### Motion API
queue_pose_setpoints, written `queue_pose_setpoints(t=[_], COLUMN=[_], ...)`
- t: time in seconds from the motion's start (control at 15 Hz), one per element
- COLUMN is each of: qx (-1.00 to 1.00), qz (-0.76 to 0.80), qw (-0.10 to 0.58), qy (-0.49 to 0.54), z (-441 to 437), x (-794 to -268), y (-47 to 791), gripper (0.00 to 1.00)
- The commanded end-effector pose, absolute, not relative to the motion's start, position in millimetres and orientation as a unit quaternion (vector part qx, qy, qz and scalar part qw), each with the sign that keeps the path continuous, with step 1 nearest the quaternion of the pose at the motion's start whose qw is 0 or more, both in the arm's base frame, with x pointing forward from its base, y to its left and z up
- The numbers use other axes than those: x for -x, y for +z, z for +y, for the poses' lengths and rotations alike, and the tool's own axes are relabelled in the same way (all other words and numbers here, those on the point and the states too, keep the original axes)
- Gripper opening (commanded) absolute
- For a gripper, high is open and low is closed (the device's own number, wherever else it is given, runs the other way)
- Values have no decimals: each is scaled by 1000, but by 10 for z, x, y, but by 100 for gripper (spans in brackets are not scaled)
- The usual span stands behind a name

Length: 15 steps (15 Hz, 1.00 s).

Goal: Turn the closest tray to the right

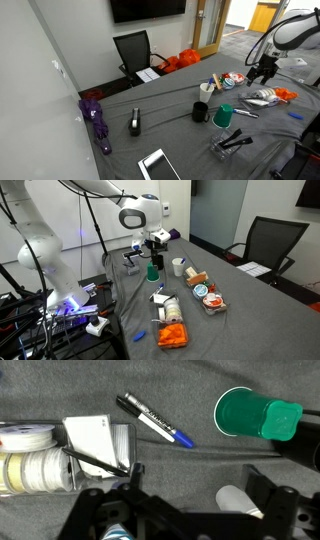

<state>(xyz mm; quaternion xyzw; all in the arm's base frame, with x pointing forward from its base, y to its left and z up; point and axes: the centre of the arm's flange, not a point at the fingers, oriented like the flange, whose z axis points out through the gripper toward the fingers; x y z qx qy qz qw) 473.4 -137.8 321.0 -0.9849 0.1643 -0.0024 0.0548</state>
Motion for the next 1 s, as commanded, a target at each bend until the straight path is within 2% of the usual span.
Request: queue_pose_setpoints(t=[0.0, 0.93], qx=[985, 980], qz=[165, 193], qw=[51, 56], qy=[-5, -1], z=[-1386, -1574], x=[-4764, -4970], y=[3141, 2742], gripper=[100, 100])
